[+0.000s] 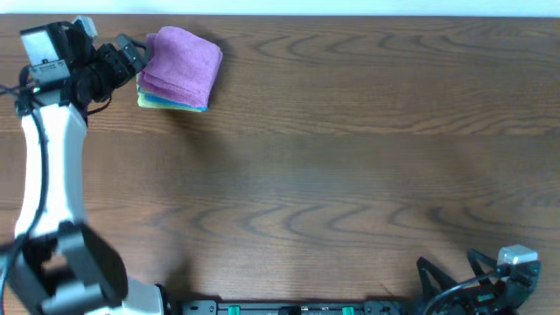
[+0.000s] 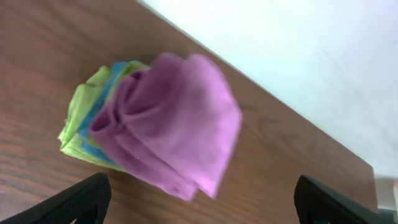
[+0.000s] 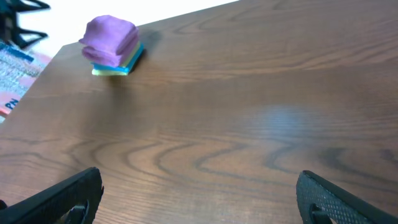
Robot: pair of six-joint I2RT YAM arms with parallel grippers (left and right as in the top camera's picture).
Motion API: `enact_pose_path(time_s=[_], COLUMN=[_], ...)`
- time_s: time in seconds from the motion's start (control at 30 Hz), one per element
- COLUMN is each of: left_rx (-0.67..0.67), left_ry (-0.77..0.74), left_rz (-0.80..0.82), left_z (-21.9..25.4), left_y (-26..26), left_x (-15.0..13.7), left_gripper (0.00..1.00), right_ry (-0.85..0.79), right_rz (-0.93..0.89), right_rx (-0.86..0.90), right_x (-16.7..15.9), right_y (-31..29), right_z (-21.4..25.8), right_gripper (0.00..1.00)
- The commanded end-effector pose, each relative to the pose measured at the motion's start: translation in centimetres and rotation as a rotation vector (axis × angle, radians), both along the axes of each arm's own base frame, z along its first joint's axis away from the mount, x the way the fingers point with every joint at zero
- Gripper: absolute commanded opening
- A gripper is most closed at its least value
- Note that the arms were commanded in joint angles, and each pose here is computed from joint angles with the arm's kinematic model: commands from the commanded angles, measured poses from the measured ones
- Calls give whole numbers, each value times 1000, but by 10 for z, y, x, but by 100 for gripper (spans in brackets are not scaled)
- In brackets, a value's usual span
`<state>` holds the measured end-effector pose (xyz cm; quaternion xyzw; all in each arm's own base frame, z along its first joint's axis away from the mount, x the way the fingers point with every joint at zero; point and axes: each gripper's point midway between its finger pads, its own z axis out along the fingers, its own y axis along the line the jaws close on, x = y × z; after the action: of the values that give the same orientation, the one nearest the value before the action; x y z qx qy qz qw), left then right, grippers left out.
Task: Fold the cloth
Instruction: 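Open the left gripper and release the cloth on top of the stack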
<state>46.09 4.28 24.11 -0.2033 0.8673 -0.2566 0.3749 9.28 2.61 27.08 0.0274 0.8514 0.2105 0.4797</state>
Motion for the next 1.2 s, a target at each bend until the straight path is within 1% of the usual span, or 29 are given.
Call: enact_pose_path(time_s=[0.0, 0.17, 0.23, 0.27, 0.4, 0.47, 0.57, 0.67, 0.73, 0.8, 0.93, 1.07, 1.17], left_rx=[53, 38, -19, -41, -37, 12, 129, 197, 257, 315, 368, 425, 502], left_ry=[-69, -87, -79, -75, -43, -46, -49, 39, 47, 24, -64, -142, -182], left_rz=[-45, -42, -23, -19, -32, -110, -232, -223, -202, -177, -133, -103, -139], left_z=[31, 48, 52, 53, 46, 43, 37, 22, 20, 22, 20, -2, -26], left_y=[-9, -15, -18, -20, -23, -39, -64, -73, -75, -75, -72, -64, -63], left_x=[-9, -22, -23, -24, -29, -31, -41, -56, -63, -72, -91, -124, -151], left_gripper=[95, 95, 95, 95, 95, 95, 95, 95, 95, 95, 95, 95, 95], right_ry=[3, 3, 3, 3, 3, 3, 3, 3, 3, 3, 3, 3, 3], right_rz=[-20, -20, -20, -20, -20, -20, -20, -20, -20, -20, -20, -20, -20], right_rx=[4, 4, 4, 4, 4, 4, 4, 4, 4, 4, 4, 4, 4], right_x=[1, 1, 1, 1, 1, 1, 1, 1, 1, 1, 1, 1, 1], right_y=[-2, -2, -2, -2, -2, -2, -2, -2, -2, -2, -2, -2, -2], right_z=[-1, -1, -1, -1, -1, -1, -1, -1, -1, -1, -1, -1, -1], right_gripper=[99, 99, 99, 99, 99, 99, 99, 99, 99, 99, 99, 99, 99])
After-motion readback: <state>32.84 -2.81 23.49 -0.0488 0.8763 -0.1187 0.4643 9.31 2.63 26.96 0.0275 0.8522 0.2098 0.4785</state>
